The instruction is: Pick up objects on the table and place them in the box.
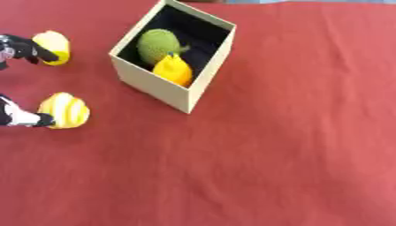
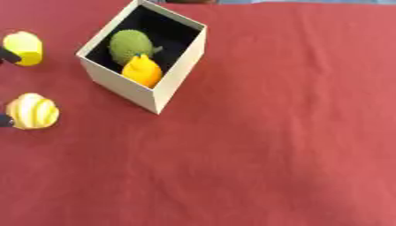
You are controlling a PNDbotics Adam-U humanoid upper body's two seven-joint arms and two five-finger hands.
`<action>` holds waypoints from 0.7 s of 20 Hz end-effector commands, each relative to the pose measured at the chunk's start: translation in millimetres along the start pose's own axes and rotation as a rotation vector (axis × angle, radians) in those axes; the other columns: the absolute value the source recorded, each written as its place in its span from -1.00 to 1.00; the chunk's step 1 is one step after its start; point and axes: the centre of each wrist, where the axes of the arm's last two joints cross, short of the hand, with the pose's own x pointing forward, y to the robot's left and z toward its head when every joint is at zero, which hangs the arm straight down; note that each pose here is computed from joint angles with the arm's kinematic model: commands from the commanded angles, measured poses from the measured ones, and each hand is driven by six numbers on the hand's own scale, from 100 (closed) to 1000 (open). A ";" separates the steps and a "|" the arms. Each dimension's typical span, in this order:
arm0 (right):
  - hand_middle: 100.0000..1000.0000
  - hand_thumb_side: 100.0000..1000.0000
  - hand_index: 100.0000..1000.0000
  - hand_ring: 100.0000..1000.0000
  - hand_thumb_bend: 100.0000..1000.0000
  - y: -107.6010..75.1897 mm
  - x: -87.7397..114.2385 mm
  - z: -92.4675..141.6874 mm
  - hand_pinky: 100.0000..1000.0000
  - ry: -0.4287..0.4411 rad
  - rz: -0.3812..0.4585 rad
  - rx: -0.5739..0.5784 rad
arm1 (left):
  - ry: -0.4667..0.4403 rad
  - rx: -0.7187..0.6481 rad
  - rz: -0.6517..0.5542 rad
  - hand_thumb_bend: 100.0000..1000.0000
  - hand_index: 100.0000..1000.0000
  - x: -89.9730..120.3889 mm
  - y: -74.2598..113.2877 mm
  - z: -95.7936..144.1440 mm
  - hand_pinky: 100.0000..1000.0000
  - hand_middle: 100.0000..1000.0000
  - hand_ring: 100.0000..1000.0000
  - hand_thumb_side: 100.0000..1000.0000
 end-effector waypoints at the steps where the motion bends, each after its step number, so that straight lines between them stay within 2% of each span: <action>1: 0.42 -0.09 0.53 0.63 -1.00 -9.0 4.4 -3.4 0.61 -0.019 0.023 -0.023 | 0.027 -0.023 -0.006 0.19 0.82 -8.8 2.0 -5.0 0.74 0.63 0.67 -0.29; 9: 0.42 -0.04 0.52 0.63 -1.00 -6.9 2.0 0.7 0.62 0.011 0.009 -0.037 | 0.045 -0.098 -0.001 0.22 0.81 -20.8 -14.3 -20.2 0.74 0.64 0.68 -0.34; 14: 0.42 -0.02 0.52 0.63 -1.00 -5.2 0.6 3.3 0.62 0.025 -0.003 -0.040 | 0.074 -0.119 -0.011 0.14 0.78 -28.7 -23.7 -27.6 0.71 0.60 0.66 -0.36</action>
